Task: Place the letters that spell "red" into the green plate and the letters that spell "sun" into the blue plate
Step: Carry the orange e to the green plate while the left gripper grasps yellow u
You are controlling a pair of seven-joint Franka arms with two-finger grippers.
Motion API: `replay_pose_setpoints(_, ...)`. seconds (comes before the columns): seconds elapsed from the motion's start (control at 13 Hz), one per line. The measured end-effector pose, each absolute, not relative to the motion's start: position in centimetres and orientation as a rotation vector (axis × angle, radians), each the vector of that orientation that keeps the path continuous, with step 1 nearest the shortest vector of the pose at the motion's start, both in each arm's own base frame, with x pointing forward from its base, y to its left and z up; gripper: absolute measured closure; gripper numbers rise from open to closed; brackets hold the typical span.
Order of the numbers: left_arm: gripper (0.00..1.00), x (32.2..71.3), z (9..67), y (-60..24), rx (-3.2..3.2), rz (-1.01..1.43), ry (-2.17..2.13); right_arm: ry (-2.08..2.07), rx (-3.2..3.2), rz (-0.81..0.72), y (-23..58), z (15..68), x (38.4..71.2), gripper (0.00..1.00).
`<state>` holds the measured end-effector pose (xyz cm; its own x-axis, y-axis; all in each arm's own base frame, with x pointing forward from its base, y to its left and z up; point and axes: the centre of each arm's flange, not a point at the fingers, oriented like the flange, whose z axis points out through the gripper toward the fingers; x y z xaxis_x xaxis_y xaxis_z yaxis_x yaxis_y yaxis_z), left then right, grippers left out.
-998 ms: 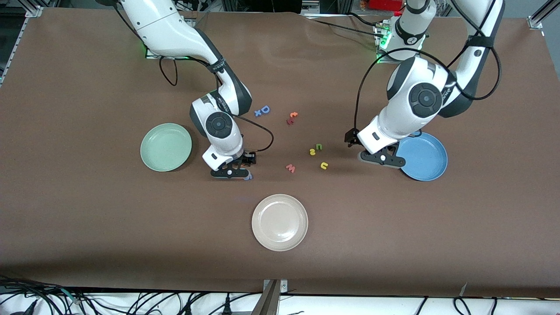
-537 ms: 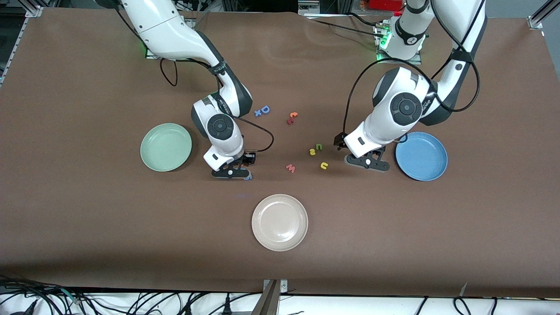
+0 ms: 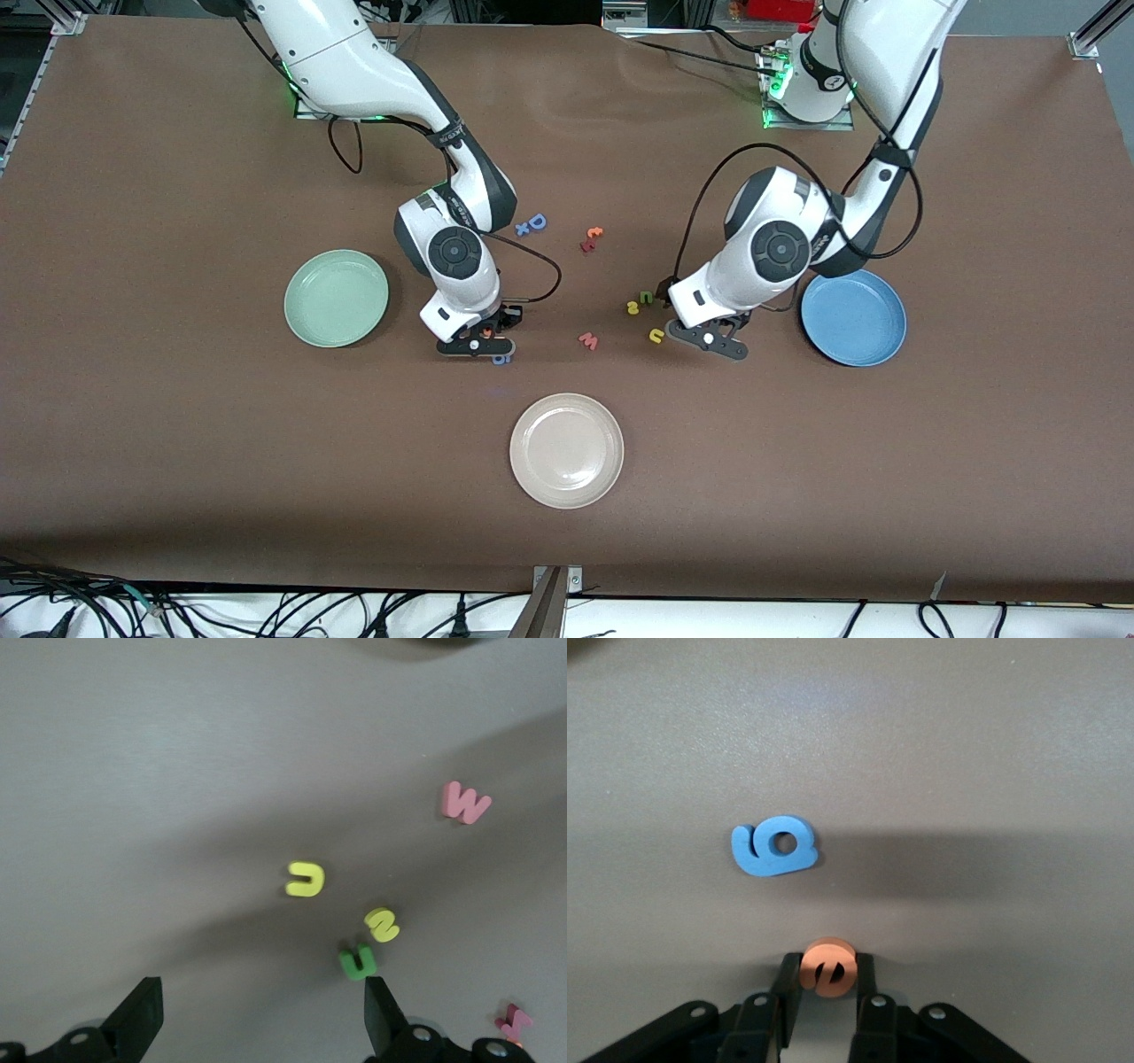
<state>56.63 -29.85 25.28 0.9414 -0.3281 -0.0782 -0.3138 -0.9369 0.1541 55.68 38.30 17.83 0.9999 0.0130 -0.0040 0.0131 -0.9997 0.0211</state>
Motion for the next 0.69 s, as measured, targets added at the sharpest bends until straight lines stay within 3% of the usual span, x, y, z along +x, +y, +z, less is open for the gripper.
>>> replay_pose_setpoints(0.23,0.00,56.9,23.9,-31.0,2.952,-0.055,-0.603,0.008,3.100,-0.031,37.7,18.5,56.1,0.71)
replay_pose_setpoints(0.69,0.01,57.0,20.9,-31.8,2.947,0.009,-0.692,0.124,2.989,-0.139,29.8,25.3,59.6,0.71)
